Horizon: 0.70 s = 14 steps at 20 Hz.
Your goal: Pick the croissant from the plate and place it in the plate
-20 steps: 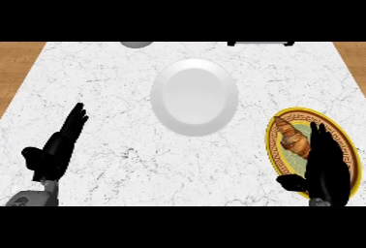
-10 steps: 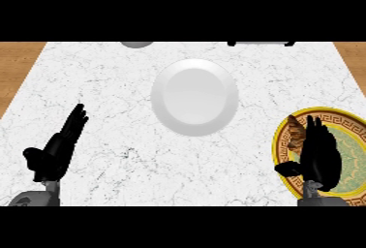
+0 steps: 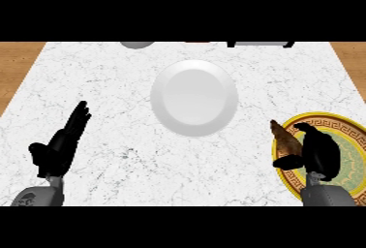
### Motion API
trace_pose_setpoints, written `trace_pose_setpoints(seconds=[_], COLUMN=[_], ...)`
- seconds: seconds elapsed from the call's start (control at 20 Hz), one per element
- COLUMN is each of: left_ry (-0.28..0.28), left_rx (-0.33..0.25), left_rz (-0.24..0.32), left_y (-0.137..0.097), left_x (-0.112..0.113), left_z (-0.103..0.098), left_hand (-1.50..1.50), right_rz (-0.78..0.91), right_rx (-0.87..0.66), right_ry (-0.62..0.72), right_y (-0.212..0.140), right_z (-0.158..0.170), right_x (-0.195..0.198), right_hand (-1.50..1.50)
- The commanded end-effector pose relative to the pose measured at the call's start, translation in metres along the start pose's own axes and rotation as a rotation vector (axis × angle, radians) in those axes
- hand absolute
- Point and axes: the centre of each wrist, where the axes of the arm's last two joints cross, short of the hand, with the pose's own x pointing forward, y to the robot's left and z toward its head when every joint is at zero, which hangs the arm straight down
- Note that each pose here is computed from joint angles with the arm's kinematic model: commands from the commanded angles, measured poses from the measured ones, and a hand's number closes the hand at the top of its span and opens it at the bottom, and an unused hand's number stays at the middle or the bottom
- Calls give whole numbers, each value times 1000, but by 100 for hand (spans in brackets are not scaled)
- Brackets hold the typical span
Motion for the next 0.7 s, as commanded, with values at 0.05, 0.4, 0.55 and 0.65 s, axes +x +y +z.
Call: trace_pose_setpoints(seconds=[0.05, 0.4, 0.55, 0.65], left_ry=[2, -9, -12, -35], left_rx=[-8, 0, -18, -11], left_rz=[5, 2, -9, 4], left_y=[4, 12, -7, -8], left_x=[-5, 5, -11, 6], left_z=[3, 13, 13, 5], left_hand=[0, 0, 0, 0], right_rz=[35, 39, 58, 25], right_rx=[47, -77, -28, 62], right_ry=[-60, -132, -275, -399], right_y=[28, 17, 1, -26], right_z=[-6, 6, -38, -57], right_x=[9, -1, -16, -40], right_hand=[150, 150, 150, 150])
